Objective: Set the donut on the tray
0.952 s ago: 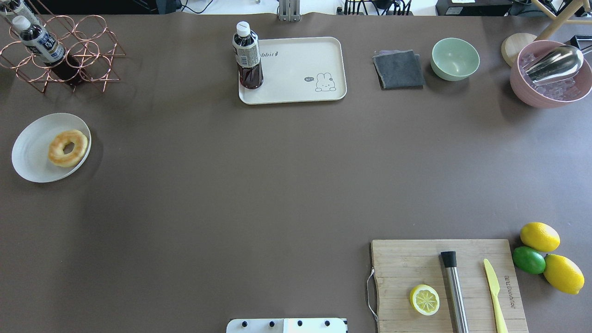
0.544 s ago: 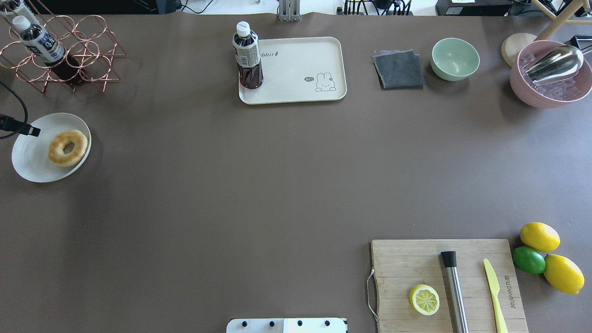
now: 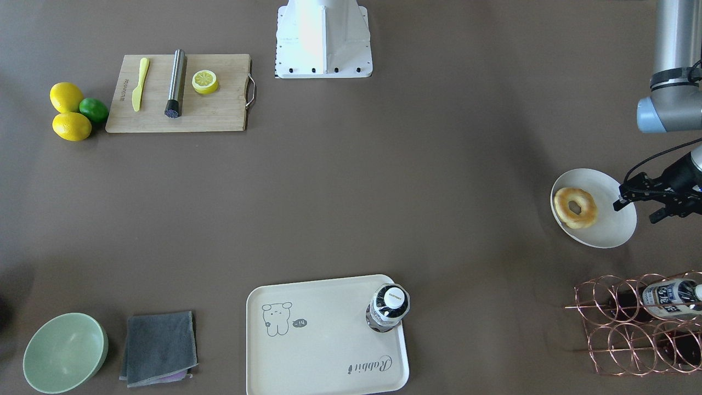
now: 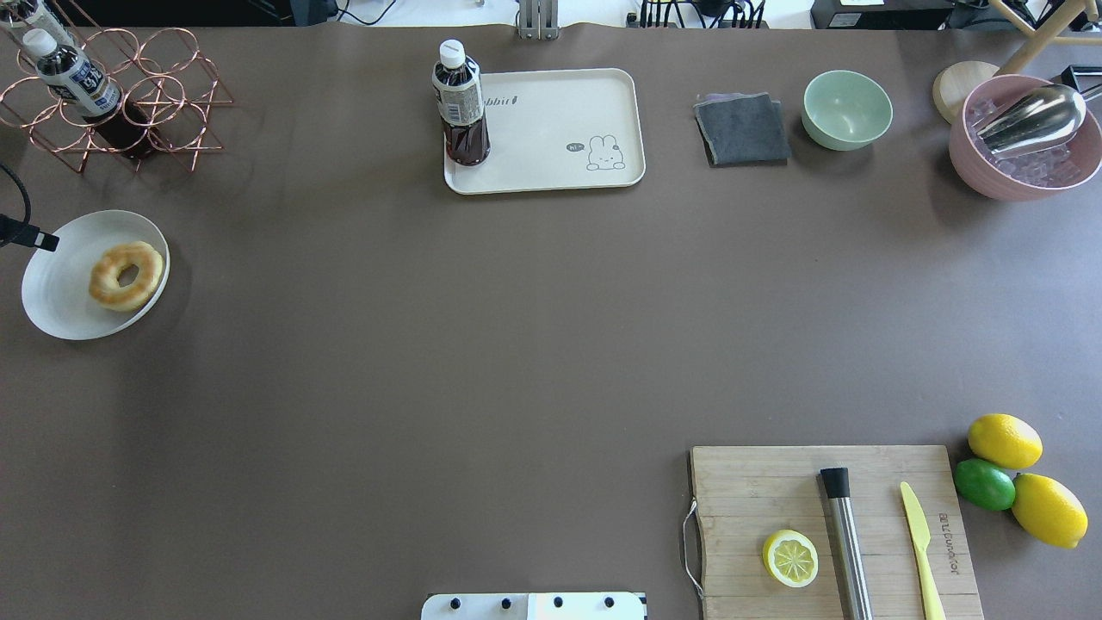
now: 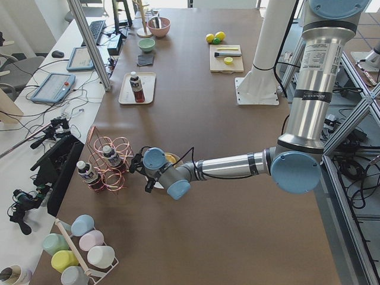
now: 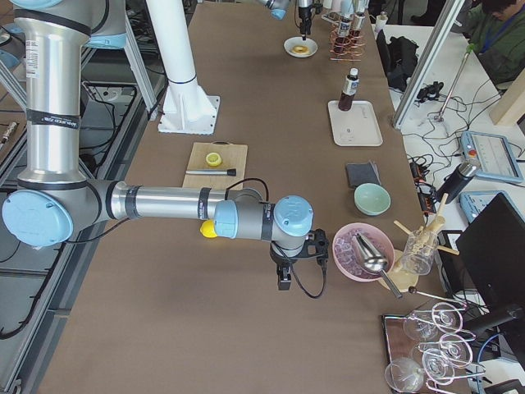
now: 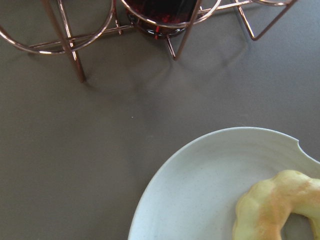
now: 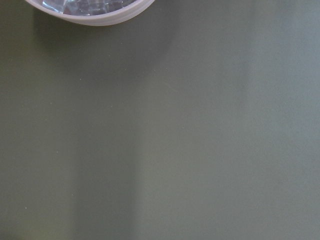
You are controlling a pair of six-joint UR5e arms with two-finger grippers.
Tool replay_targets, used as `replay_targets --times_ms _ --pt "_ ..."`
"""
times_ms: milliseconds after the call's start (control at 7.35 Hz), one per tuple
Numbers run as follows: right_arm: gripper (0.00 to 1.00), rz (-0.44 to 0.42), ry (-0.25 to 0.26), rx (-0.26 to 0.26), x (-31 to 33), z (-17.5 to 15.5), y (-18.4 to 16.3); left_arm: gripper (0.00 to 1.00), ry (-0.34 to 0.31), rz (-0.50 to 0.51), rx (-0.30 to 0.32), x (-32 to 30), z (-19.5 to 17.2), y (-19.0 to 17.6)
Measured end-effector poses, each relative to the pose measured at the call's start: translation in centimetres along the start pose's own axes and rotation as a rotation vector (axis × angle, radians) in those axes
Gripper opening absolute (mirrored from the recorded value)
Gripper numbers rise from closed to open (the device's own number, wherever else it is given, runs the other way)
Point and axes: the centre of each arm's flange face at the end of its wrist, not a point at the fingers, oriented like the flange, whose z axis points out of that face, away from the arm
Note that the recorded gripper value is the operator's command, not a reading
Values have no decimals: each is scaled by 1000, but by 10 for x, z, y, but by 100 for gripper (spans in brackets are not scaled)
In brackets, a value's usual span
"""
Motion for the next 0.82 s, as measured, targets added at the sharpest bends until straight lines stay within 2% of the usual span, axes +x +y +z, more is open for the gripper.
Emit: replay_targets --times_ms 136,408,544,816 --pt "100 0 -1 0 0 0 0 97 -16 5 -13 -10 -2 2" --pt "100 -1 0 1 -1 0 0 85 -72 5 -24 -26 5 3" --pt "100 -1 -1 1 -1 -1 -1 83 -86 1 -27 -30 9 3" --pt "100 -1 -1 1 0 0 -1 80 -67 -1 -36 -27 12 -1"
